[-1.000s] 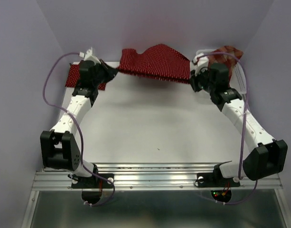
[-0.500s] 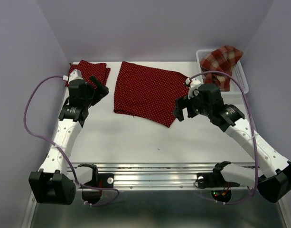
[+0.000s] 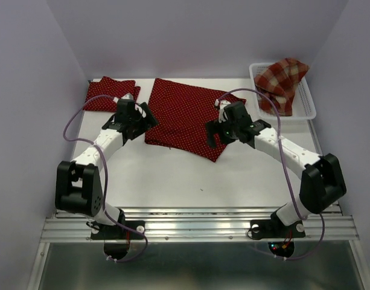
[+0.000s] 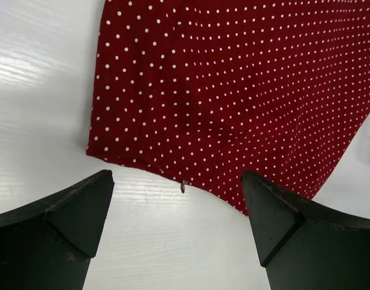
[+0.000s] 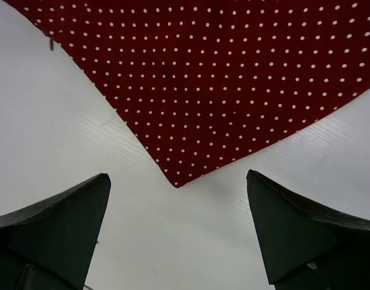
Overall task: Fold and stack the skirts
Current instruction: Flatten the skirt out, then fold the skirt
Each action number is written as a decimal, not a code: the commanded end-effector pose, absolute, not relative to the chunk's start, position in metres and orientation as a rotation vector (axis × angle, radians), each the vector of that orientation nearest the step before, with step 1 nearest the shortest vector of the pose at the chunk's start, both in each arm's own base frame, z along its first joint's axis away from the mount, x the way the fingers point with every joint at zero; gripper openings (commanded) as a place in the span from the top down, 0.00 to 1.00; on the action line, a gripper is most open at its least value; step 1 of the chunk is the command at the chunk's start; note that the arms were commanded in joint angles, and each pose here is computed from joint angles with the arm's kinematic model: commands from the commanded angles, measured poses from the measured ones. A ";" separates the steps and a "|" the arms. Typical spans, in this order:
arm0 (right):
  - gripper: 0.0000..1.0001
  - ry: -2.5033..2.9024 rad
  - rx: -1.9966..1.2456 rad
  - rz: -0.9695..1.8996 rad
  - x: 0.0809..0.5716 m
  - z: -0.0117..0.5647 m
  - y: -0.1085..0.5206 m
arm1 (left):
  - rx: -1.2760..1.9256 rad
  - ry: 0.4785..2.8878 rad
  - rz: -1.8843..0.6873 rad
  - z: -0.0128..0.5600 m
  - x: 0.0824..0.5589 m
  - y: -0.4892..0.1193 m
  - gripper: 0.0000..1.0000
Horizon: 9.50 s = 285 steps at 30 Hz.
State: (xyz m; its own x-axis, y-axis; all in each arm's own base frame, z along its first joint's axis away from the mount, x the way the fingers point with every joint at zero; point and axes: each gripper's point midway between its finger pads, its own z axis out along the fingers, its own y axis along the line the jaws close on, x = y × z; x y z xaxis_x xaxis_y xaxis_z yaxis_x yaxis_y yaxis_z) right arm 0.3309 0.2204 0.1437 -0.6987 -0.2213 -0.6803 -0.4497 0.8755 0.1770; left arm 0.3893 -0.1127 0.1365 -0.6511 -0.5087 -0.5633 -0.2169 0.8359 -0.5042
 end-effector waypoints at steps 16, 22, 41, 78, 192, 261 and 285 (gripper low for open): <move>0.00 2.549 -0.729 0.513 0.290 0.022 0.258 | -0.461 2.450 -0.531 0.050 0.415 -0.134 0.01; 0.00 2.611 -0.743 0.523 0.258 0.013 0.260 | -0.513 2.515 -0.411 0.030 0.410 -0.118 0.01; 0.00 2.443 -1.248 0.879 0.182 0.020 0.413 | -0.263 2.487 -0.458 0.032 0.526 -0.152 0.01; 0.00 2.639 0.207 -0.275 0.220 0.070 0.090 | -0.205 2.503 -0.735 0.099 0.265 -0.214 0.01; 0.99 2.309 0.732 0.299 0.238 0.068 0.089 | -0.363 2.856 -0.477 0.031 0.222 -0.146 1.00; 0.43 2.002 0.244 0.161 0.628 0.149 0.136 | -0.782 2.340 -0.458 0.134 0.533 -0.099 0.01; 0.00 2.113 -0.051 0.465 0.492 0.158 0.163 | -0.260 2.604 -0.396 0.053 0.436 -0.139 0.01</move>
